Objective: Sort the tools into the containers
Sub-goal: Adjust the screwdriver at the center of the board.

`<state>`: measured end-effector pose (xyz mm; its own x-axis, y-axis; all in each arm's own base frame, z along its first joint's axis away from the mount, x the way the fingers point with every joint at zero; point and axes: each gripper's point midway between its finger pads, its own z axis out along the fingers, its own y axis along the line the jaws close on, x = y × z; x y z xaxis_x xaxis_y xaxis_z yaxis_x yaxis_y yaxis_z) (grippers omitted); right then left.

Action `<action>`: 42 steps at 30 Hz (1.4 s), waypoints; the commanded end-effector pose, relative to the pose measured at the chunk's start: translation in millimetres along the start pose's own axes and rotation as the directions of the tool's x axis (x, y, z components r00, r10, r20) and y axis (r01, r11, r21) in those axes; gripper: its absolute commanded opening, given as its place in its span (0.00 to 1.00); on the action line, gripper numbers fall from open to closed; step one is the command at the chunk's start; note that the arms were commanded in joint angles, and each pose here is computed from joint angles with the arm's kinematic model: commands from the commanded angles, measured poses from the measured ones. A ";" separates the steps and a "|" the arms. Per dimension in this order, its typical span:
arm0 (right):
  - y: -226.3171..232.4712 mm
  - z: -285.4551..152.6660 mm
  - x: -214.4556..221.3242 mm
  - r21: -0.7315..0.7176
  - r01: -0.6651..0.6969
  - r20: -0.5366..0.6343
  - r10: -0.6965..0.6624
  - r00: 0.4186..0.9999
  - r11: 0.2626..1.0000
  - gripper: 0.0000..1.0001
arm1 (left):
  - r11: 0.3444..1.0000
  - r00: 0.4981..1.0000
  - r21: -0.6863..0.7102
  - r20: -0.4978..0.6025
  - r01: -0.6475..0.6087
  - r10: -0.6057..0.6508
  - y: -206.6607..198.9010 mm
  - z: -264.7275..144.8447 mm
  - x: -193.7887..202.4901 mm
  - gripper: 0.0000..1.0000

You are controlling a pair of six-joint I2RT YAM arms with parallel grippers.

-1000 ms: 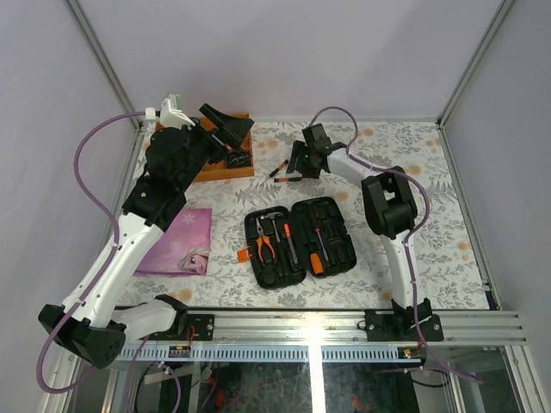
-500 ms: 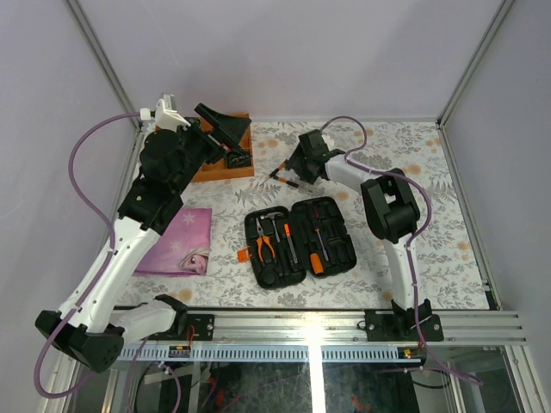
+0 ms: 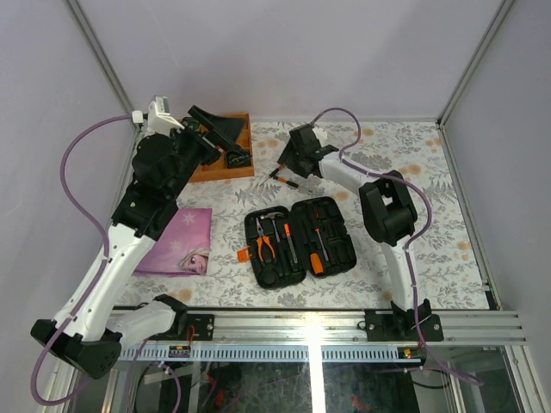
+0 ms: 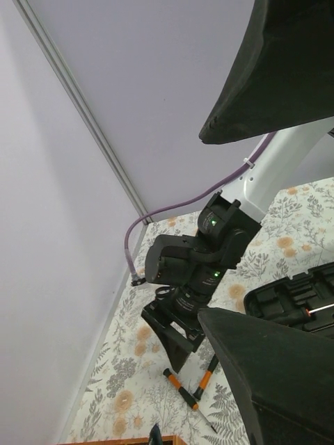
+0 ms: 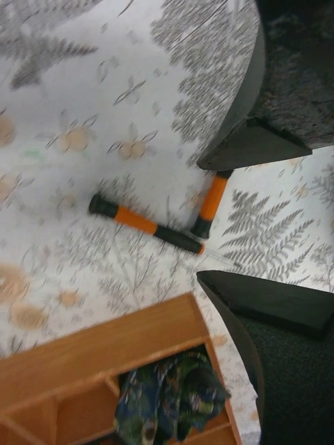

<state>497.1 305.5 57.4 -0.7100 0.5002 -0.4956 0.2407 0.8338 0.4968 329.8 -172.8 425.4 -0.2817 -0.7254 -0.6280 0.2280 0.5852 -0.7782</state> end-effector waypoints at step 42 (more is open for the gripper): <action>51.3 -12.7 77.8 -0.556 0.374 -0.281 -0.591 0.756 0.742 0.63 | 0.985 0.994 -0.140 -0.061 -0.103 0.095 51.0 -8.3 22.2 1.00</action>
<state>452.6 378.1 32.4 -0.8846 -0.1290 -0.4482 -0.3923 0.7253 0.5657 326.3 -157.0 374.1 -0.3144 -0.6434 -0.6980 0.1236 0.7013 -0.7021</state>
